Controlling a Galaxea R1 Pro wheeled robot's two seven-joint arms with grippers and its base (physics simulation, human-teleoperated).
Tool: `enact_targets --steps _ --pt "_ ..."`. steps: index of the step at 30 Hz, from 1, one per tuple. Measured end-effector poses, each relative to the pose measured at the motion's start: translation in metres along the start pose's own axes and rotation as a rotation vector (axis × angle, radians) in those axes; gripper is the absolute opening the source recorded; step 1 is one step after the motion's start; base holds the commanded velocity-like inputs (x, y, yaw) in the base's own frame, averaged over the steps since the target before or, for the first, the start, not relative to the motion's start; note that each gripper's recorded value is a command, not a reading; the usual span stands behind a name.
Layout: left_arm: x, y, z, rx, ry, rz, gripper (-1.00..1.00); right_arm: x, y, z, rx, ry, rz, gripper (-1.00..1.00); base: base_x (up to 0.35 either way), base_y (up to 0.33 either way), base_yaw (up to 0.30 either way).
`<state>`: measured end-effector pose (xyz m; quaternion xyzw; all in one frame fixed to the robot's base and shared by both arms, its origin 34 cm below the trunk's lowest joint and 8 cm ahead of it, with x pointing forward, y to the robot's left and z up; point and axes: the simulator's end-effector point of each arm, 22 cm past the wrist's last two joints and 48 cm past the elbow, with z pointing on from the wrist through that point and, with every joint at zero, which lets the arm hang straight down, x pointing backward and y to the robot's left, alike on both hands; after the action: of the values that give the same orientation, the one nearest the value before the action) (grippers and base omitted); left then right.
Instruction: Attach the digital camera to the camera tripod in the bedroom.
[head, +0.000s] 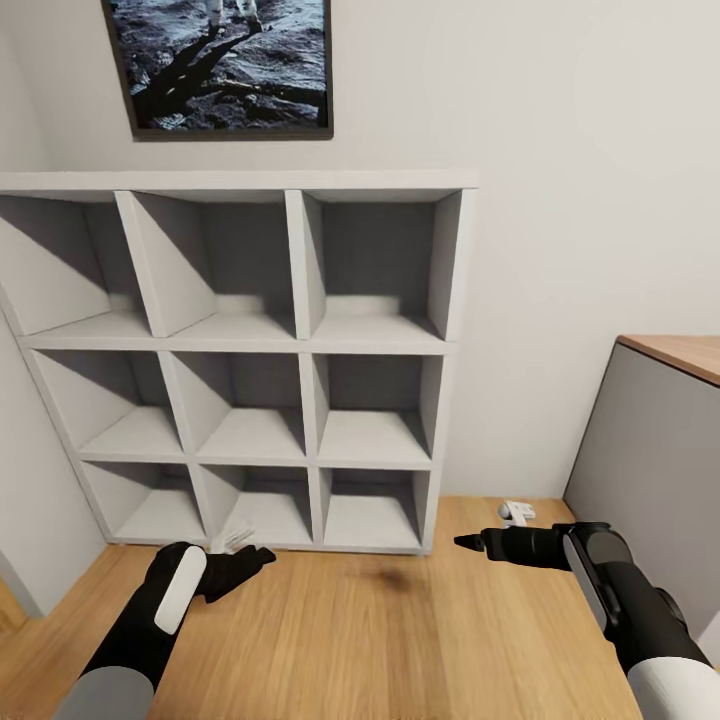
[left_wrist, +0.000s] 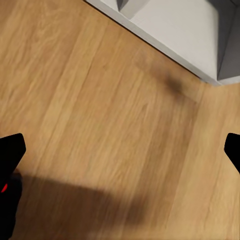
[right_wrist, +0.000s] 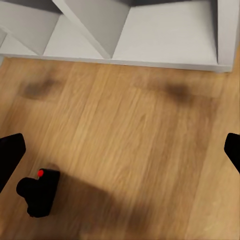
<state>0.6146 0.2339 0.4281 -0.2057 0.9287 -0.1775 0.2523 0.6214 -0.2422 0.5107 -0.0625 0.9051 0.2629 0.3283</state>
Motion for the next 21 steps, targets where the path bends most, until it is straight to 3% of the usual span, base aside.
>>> enact_targets --steps 21 --pt "0.028 0.021 0.034 -0.035 0.068 -0.013 1.00 0.036 -0.022 0.031 0.013 0.072 0.042 1.00 0.000 0.000 0.000"
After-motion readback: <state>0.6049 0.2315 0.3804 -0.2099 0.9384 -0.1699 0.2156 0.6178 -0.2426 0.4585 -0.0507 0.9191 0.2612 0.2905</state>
